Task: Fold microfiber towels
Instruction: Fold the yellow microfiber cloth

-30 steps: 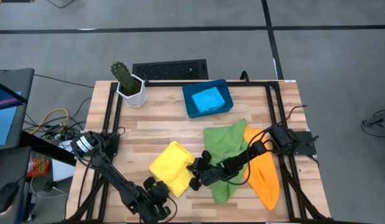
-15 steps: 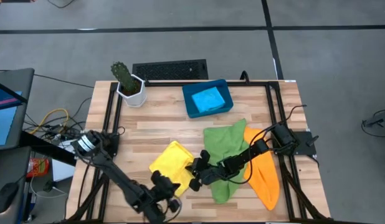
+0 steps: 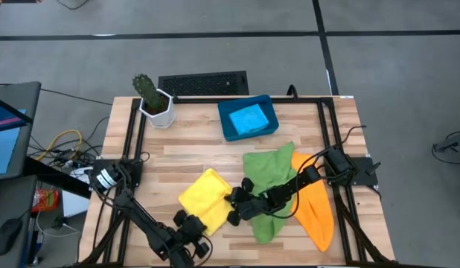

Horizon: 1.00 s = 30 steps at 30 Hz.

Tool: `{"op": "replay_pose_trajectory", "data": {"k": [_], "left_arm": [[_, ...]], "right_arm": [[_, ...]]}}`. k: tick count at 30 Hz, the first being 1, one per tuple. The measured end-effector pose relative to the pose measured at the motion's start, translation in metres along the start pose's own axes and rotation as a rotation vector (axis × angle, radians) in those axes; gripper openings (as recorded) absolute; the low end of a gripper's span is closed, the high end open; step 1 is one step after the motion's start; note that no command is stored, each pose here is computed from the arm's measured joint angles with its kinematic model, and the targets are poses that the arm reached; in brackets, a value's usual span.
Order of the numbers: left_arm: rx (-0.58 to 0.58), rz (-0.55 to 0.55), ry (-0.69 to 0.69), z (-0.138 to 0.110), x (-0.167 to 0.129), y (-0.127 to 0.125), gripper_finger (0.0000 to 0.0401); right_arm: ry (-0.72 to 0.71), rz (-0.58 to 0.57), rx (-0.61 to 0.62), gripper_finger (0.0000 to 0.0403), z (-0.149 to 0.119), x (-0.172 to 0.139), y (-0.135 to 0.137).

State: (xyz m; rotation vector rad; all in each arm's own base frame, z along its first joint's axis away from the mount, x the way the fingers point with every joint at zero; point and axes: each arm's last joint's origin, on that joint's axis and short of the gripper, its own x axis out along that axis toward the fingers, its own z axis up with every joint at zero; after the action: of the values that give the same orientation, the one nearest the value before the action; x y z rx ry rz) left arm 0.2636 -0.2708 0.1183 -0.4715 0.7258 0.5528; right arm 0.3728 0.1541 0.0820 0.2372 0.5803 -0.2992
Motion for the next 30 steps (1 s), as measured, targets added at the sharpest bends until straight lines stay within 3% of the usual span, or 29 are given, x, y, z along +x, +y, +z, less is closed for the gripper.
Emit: {"op": "replay_pose_trajectory", "data": {"k": [8, 14, 21, 24, 27, 30], "left_arm": [[-0.021, 0.01, 0.029, -0.005, 0.003, 0.001, 0.0], [-0.026, 0.009, 0.034, -0.005, 0.003, 0.001, 0.0], [-0.035, 0.009, 0.033, -0.005, 0.003, 0.001, 0.0], [-0.036, 0.009, 0.037, -0.005, 0.003, 0.001, 0.0], [-0.032, 0.012, 0.063, -0.006, 0.003, 0.001, 0.0], [-0.032, 0.01, 0.073, -0.006, 0.0, 0.001, 0.0]], "right_arm": [[-0.054, 0.001, 0.026, 0.0023, 0.011, -0.008, 0.002], [-0.214, 0.147, 0.023, 0.0021, 0.018, -0.02, 0.028], [-0.188, 0.202, 0.031, 0.0021, -0.018, 0.003, 0.03], [-0.174, 0.15, 0.062, 0.0019, -0.034, 0.014, 0.025], [-0.177, 0.122, 0.13, 0.0014, -0.033, 0.016, 0.023], [-0.186, 0.144, 0.07, 0.0014, -0.029, 0.013, 0.024]]}}
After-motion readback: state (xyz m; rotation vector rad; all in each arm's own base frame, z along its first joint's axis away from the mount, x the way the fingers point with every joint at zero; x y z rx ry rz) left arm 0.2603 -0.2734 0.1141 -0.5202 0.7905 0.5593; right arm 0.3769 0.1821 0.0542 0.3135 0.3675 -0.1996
